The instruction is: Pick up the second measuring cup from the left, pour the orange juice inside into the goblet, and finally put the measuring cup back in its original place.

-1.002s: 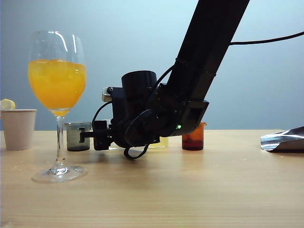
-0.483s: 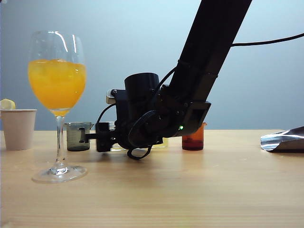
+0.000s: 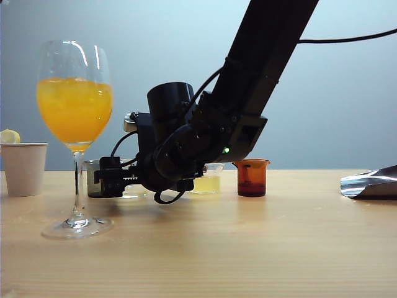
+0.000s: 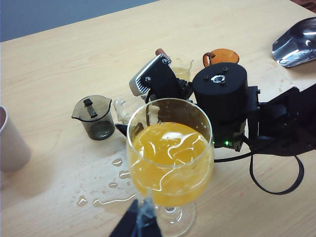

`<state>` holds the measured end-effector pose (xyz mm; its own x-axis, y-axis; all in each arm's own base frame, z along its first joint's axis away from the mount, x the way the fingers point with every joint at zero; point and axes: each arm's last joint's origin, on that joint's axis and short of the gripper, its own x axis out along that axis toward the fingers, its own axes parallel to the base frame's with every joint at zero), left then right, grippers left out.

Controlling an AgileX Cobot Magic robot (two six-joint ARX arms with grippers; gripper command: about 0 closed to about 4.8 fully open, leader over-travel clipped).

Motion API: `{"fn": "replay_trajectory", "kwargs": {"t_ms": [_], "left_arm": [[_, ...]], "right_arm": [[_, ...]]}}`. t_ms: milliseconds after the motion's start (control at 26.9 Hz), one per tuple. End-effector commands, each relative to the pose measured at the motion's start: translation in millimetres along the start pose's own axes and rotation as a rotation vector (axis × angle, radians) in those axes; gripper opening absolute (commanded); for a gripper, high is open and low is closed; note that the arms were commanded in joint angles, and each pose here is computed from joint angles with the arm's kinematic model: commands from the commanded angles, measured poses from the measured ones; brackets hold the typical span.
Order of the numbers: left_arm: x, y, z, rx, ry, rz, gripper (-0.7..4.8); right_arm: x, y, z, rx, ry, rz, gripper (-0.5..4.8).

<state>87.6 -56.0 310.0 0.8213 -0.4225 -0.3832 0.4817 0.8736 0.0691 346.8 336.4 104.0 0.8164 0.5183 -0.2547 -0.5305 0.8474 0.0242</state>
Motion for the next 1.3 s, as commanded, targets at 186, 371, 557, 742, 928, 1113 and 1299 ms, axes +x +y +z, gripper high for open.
{"fn": "replay_trajectory", "kwargs": {"t_ms": [186, 371, 557, 742, 928, 1113, 1299], "left_arm": [[-1.4, 0.3, 1.9, -0.002, -0.013, 0.000, -0.06], [-1.3, 0.3, 3.3, -0.004, -0.027, 0.001, -0.06], [-1.0, 0.4, 6.0, -0.007, -0.053, 0.001, -0.06], [-1.5, 0.4, 5.6, -0.006, -0.051, 0.001, -0.06], [-1.9, 0.4, 4.5, -0.006, -0.042, 0.001, -0.06], [-1.9, 0.4, 4.8, -0.006, -0.045, 0.001, -0.06], [-1.9, 0.4, 4.8, -0.006, -0.045, 0.001, -0.06]], "right_arm": [[1.4, -12.9, 6.2, 0.028, -0.023, -0.082, 4.79], [4.6, -27.5, 10.4, 0.048, -0.050, -0.049, 4.79], [2.2, -18.3, 7.2, 0.034, -0.005, -0.045, 4.79], [-4.1, -8.2, 10.1, 0.016, 0.041, -0.072, 4.79], [-13.6, -9.8, 13.2, 0.013, 0.046, -0.100, 4.79], [-28.2, -9.2, 13.4, 0.007, 0.063, -0.089, 4.79], [-51.2, -7.0, 11.7, 0.015, 0.083, -0.078, 4.79]]}}
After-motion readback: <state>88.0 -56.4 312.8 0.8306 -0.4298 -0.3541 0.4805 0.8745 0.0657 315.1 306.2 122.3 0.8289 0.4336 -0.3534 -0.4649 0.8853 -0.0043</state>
